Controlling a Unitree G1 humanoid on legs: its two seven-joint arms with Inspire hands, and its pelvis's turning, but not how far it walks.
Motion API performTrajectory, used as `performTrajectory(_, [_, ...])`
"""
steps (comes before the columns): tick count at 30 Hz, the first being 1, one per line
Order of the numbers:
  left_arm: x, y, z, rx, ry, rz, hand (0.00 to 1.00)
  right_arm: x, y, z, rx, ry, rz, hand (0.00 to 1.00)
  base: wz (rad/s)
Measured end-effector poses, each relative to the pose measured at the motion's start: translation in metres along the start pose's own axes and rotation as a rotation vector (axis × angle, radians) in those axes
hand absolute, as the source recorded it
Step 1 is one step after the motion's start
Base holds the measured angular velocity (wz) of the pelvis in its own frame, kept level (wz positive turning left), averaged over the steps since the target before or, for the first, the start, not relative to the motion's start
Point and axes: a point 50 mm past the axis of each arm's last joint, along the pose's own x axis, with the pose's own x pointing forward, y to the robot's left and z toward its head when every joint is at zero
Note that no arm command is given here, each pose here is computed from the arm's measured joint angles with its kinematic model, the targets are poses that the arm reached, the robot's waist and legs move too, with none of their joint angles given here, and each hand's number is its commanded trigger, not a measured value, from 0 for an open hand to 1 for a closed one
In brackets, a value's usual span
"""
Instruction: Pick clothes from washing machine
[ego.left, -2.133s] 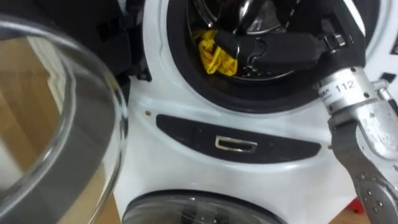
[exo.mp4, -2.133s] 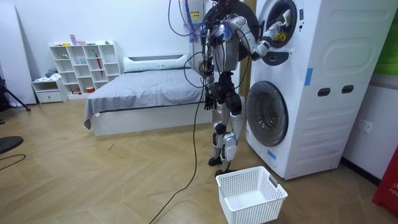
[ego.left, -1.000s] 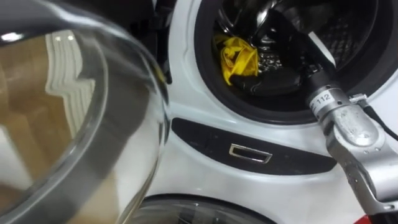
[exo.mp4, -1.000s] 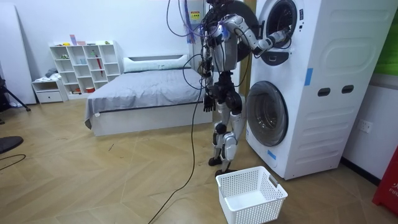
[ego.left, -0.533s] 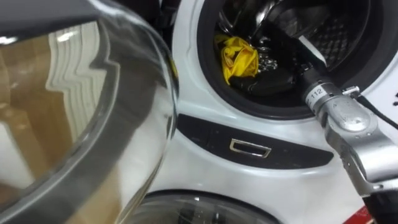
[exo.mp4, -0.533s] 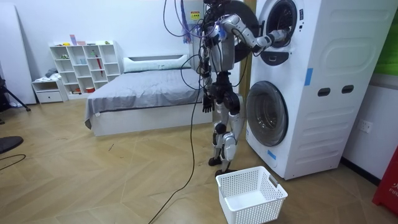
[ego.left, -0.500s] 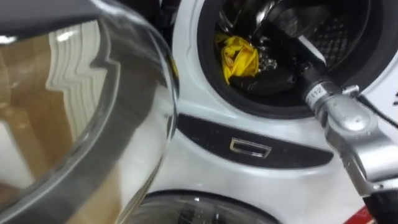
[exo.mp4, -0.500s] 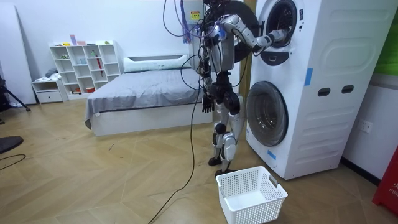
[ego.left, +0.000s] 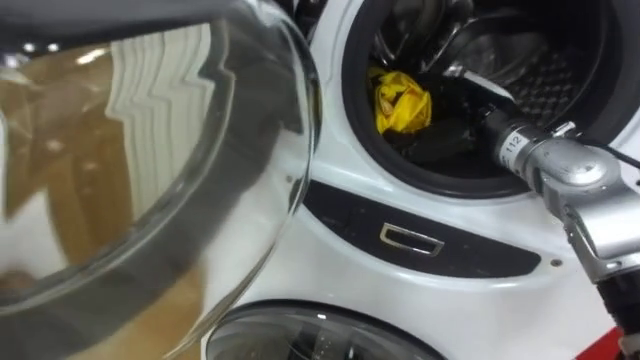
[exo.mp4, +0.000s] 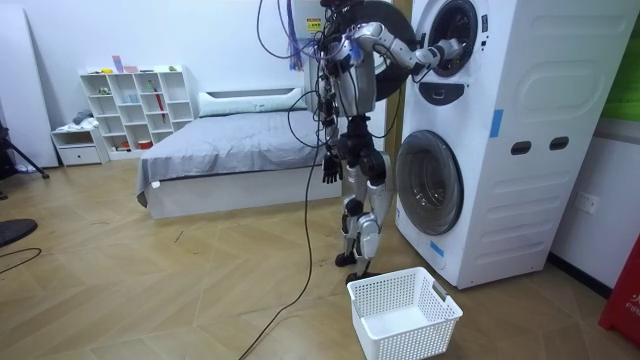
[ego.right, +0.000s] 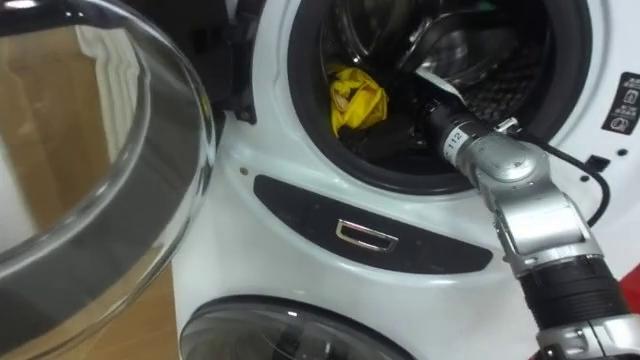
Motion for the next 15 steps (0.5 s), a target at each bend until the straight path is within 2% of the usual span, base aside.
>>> performTrajectory(15, [0.000, -0.001, 0.015, 0.037, -0.022, -0.004, 0.00, 0.003, 0.004, 0.007, -0.027, -0.022, -0.020, 1.00, -0.01])
